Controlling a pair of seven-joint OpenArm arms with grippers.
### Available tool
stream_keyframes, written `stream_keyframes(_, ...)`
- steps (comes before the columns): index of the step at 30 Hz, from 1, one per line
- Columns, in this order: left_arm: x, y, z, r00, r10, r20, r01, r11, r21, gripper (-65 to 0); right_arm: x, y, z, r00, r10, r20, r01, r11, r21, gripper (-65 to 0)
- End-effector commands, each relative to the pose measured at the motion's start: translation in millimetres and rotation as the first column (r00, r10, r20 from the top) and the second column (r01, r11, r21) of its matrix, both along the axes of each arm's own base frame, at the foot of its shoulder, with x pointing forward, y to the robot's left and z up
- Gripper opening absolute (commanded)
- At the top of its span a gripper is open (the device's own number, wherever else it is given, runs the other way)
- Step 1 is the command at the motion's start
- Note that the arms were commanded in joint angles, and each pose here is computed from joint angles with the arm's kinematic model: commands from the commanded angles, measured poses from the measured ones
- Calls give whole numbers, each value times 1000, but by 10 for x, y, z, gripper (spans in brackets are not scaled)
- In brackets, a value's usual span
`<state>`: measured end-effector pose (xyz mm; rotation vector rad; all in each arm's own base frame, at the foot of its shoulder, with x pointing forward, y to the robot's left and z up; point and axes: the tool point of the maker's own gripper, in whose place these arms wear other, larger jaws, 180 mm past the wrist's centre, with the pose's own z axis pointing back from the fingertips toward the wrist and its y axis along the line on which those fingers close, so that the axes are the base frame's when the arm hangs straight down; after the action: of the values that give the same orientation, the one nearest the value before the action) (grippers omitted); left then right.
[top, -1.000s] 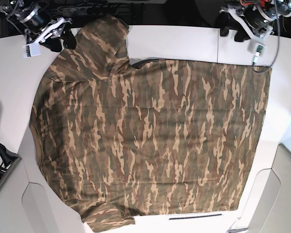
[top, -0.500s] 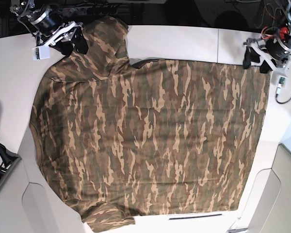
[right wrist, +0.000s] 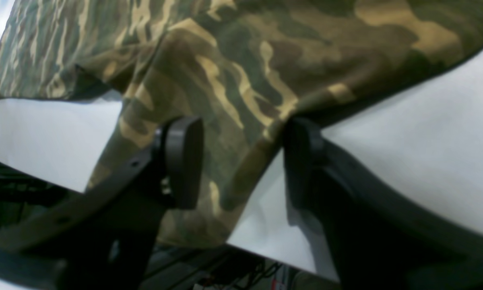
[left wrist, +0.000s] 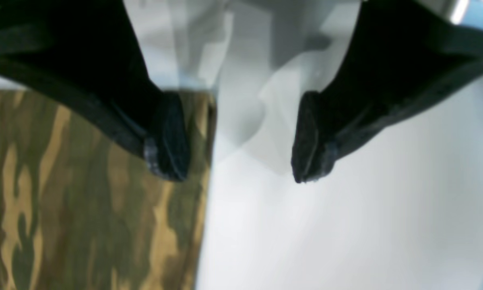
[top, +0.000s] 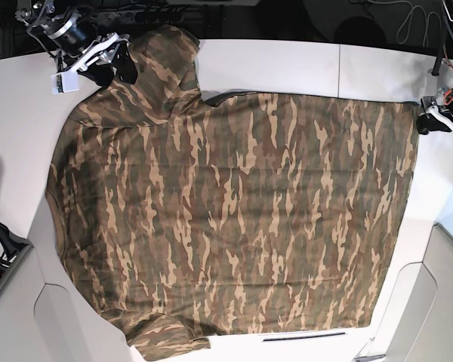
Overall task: Fold the T-shirt properly
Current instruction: 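Move both grippers down to the shirt's collar-side corners and grasp them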
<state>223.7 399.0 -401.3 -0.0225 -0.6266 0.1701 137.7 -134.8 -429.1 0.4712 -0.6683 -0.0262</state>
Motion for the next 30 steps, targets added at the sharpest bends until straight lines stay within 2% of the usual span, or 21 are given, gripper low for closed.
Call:
stream_keyframes(1,33,76,72,1000,4,6,-4,1000,4,-214,-59,-21,-29,1000,13,-24,-14,1000,-20,-325)
stream_keyframes(7,-92,-210,-57,998,-53,-32,47,987,-153,-214,-60,-21,-29,1000,13,-25,-14,1000,-20,-325)
stream_keyframes(13,-189,-502,-46,989,-142,-39,125,949,-290,-215,-61,-21,-30,1000,13,-25,-14,1000,-20,-325)
stream_keyframes(22,-291,-535,-80,990,-136,-48,114,942,-317,-220,-59,-20,-29,1000,13,-24,-13,1000,-19,-327)
stream_keyframes(24,-274,-551,-63,991,-132,-36,113,938,-329,-288,-59,-20,-29,1000,13,-24,-13,1000,-19,-327)
stream_keyframes(26,-258,-567,-46,991,-129,-24,113,934,-340,-402,-60,-20,-29,1000,13,-25,-13,1000,-19,-337)
stream_keyframes(28,-246,-575,-34,992,-126,-16,113,931,-347,-495,-60,-20,-29,1000,13,-25,-13,1000,-19,-390)
stream_keyframes(30,-225,-592,-12,993,-121,-1,112,926,-360,-558,-59,-20,-29,1000,13,-24,-14,1000,-19,-469)
